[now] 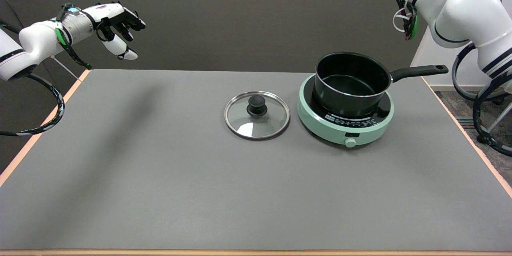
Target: Pick up the pot lid.
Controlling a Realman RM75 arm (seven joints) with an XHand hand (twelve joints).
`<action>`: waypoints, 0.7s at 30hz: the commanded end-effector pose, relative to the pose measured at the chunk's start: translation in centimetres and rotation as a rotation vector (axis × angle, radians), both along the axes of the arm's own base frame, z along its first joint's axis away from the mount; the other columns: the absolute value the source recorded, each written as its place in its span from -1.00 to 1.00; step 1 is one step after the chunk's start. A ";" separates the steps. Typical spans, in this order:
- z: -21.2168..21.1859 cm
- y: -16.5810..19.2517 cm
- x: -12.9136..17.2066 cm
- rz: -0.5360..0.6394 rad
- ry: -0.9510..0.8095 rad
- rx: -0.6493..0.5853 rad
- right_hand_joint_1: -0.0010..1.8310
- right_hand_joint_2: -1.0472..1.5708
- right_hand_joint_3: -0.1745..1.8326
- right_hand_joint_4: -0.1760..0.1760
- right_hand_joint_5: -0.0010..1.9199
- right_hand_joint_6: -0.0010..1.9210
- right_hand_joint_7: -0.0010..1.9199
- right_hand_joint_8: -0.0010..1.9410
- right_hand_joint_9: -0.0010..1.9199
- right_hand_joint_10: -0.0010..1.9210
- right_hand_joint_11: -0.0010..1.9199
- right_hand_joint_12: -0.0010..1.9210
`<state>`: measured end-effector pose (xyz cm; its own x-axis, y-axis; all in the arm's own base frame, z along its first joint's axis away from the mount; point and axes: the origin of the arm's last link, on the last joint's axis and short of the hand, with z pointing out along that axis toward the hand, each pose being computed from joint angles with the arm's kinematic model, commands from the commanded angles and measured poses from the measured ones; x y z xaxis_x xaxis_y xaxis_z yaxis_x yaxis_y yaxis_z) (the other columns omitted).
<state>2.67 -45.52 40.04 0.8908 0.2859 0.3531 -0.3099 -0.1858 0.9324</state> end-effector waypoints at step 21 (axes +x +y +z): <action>-10.2 1.4 -5.9 -0.114 0.027 0.283 -0.11 0.27 0.02 -0.42 -0.32 -0.62 -0.24 -0.70 -0.34 -0.38 -0.48 0.42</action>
<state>1.20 -43.73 36.24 0.9034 0.2359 0.3581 -0.2880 -0.2850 0.9143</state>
